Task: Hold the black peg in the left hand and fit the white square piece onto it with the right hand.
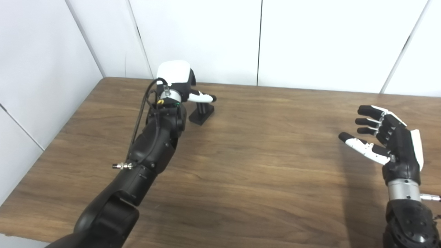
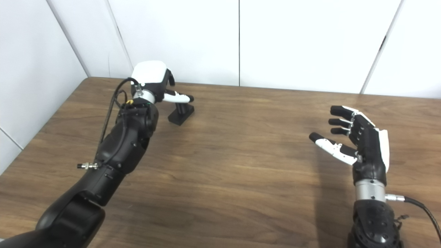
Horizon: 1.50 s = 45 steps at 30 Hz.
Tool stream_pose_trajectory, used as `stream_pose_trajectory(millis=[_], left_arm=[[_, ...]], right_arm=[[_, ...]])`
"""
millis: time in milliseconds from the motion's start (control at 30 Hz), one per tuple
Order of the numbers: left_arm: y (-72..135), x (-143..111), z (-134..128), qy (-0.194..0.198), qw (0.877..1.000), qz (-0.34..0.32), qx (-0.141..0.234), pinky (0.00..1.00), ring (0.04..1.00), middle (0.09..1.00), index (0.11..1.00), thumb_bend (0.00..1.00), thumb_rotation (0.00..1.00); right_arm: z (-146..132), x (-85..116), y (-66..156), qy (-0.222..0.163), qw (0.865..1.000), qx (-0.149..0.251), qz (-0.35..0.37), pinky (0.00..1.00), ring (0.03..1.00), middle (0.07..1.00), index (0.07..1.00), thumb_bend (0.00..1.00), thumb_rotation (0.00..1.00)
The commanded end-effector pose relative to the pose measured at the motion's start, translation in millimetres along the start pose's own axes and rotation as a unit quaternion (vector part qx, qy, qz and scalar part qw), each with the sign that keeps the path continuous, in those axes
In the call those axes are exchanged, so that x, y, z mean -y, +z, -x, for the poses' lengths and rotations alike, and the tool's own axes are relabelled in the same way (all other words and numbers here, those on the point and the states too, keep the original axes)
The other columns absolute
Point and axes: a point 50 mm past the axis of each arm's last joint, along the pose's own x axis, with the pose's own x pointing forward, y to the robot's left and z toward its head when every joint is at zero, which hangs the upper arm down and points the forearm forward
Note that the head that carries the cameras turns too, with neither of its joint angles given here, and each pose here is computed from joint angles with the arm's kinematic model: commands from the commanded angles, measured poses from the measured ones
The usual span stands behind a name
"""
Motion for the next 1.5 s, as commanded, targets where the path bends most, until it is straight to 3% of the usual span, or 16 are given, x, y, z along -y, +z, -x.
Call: stream_pose_trajectory(millis=[0, 367, 467, 833, 1000, 1133, 1300, 1467], left_arm=[[-1, -32, -9, 0.041, 0.999, -0.007, -0.012, 0.72, 0.870, 0.863, 0.551, 0.92, 0.69], [0, -2, -3, 0.003, 1.000, 0.001, -0.031, 0.71, 0.877, 0.860, 0.601, 0.89, 0.70], [1, 9, -2, -0.006, 0.999, -0.005, -0.038, 0.66, 0.833, 0.822, 0.615, 0.90, 0.72], [2, 34, -3, -0.019, 0.998, -0.024, -0.047, 0.67, 0.882, 0.897, 0.732, 0.90, 0.67], [3, 45, -4, -0.016, 0.998, -0.027, -0.048, 0.70, 0.884, 0.887, 0.705, 0.89, 0.61], [3, 48, -4, -0.003, 0.999, -0.025, -0.047, 0.69, 0.845, 0.844, 0.664, 0.80, 0.48], [3, 49, -3, 0.020, 0.998, -0.021, -0.047, 0.68, 0.815, 0.826, 0.632, 0.73, 0.44], [1, 48, -3, 0.034, 0.998, -0.011, -0.045, 0.68, 0.782, 0.799, 0.586, 0.73, 0.37]], right_arm=[[-12, 1, 22, -0.008, 0.999, 0.049, -0.008, 0.57, 0.674, 0.726, 0.672, 0.70, 0.00], [-12, 0, 22, -0.010, 0.999, 0.052, -0.003, 0.60, 0.672, 0.721, 0.673, 0.70, 0.00], [-12, -1, 22, -0.010, 0.999, 0.052, -0.009, 0.59, 0.671, 0.722, 0.670, 0.71, 0.00], [-8, 4, 23, -0.015, 0.999, 0.051, 0.002, 0.60, 0.672, 0.721, 0.670, 0.70, 0.00], [-7, 6, 23, -0.016, 0.999, 0.051, 0.003, 0.59, 0.669, 0.721, 0.669, 0.70, 0.00], [-6, 8, 24, -0.018, 0.998, 0.051, 0.010, 0.63, 0.670, 0.719, 0.665, 0.70, 0.00], [-5, 8, 23, -0.018, 0.999, 0.047, 0.012, 0.61, 0.668, 0.719, 0.667, 0.70, 0.00], [-5, 9, 22, -0.017, 0.998, 0.051, 0.012, 0.61, 0.664, 0.715, 0.665, 0.70, 0.00]])
